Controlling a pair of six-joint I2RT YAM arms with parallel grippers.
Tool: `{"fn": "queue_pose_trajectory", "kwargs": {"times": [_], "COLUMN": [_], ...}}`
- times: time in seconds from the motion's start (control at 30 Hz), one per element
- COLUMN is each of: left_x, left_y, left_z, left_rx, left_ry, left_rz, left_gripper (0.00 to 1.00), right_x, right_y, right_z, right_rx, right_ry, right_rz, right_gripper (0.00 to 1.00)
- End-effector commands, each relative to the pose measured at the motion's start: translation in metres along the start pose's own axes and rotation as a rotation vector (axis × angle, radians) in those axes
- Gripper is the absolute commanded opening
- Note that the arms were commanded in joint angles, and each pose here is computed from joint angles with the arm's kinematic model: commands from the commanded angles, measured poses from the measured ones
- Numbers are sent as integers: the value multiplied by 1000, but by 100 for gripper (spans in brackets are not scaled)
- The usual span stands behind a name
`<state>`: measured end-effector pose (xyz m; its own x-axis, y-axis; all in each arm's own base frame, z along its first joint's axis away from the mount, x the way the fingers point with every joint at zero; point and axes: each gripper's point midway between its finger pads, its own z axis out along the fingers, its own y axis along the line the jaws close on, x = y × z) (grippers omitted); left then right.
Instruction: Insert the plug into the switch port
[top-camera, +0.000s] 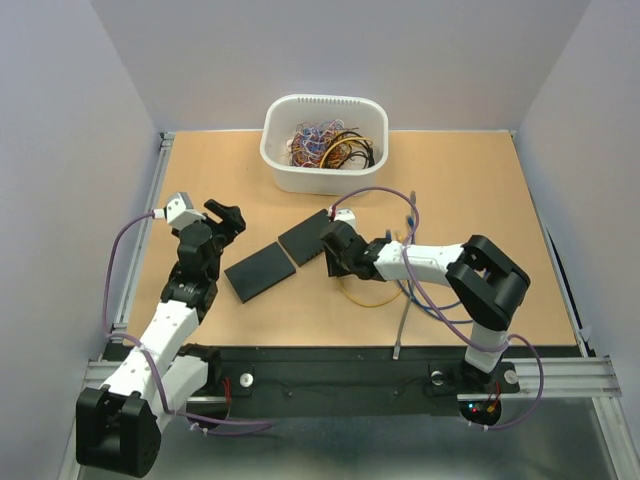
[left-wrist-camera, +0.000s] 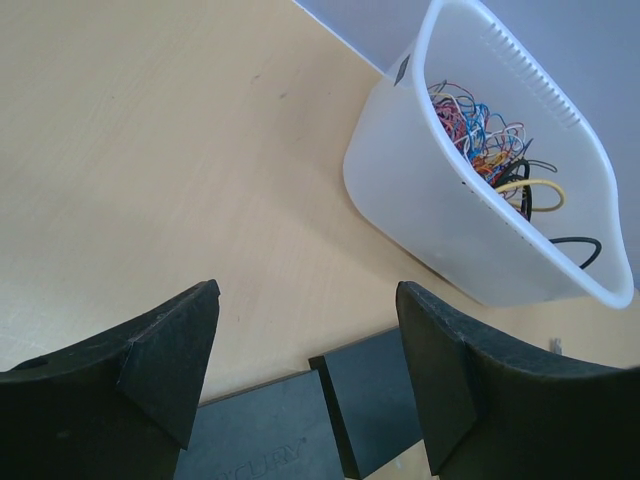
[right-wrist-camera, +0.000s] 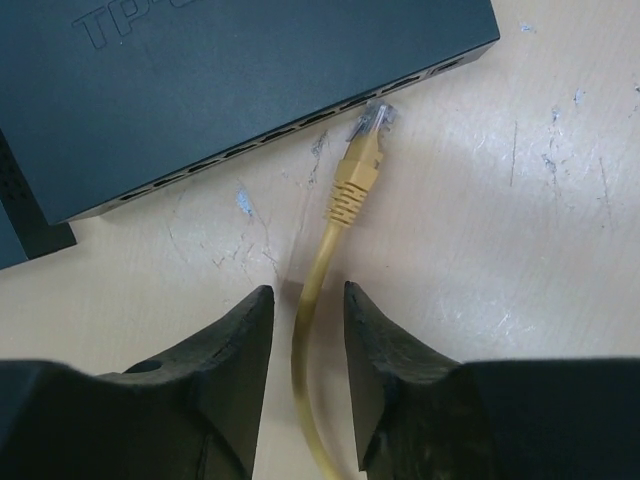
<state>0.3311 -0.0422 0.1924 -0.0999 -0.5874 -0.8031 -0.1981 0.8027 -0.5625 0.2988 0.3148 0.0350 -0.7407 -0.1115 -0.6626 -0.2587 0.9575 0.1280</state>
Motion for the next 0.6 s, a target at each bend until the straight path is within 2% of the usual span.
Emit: {"fn": "queue_pose_trajectory", "kwargs": {"times": [0.0,0.13,0.2,0.23,0.37,0.57], "left_x": [-8,-8,-9,-10,-11,-16], "left_y": [-3,-6,-9,-10,-19,-48], "left_z": [-3,-4,-6,-7,-12,-24], "left_rx": [19,30,44,50,93,204], "left_ry": [-33,-28,-28,-27,-22,-11], "left_rz": [-2,-5,-9,-10,-23,-15], "left_gripper": [82,82,82,82,82,80], "right_x": [-10,2,8,9,6,-17], "right_y": [12,11,12,12,11,8], "right_z": [2,9,11,11,-1,-42], "right_rx": [2,9,10,9,-5,-63], "right_ry": [-34,-5,8,11,-4,-85], "right_rz": [19,11,6,3,-5,-10], "right_gripper": [38,23,12,1,0,0]}}
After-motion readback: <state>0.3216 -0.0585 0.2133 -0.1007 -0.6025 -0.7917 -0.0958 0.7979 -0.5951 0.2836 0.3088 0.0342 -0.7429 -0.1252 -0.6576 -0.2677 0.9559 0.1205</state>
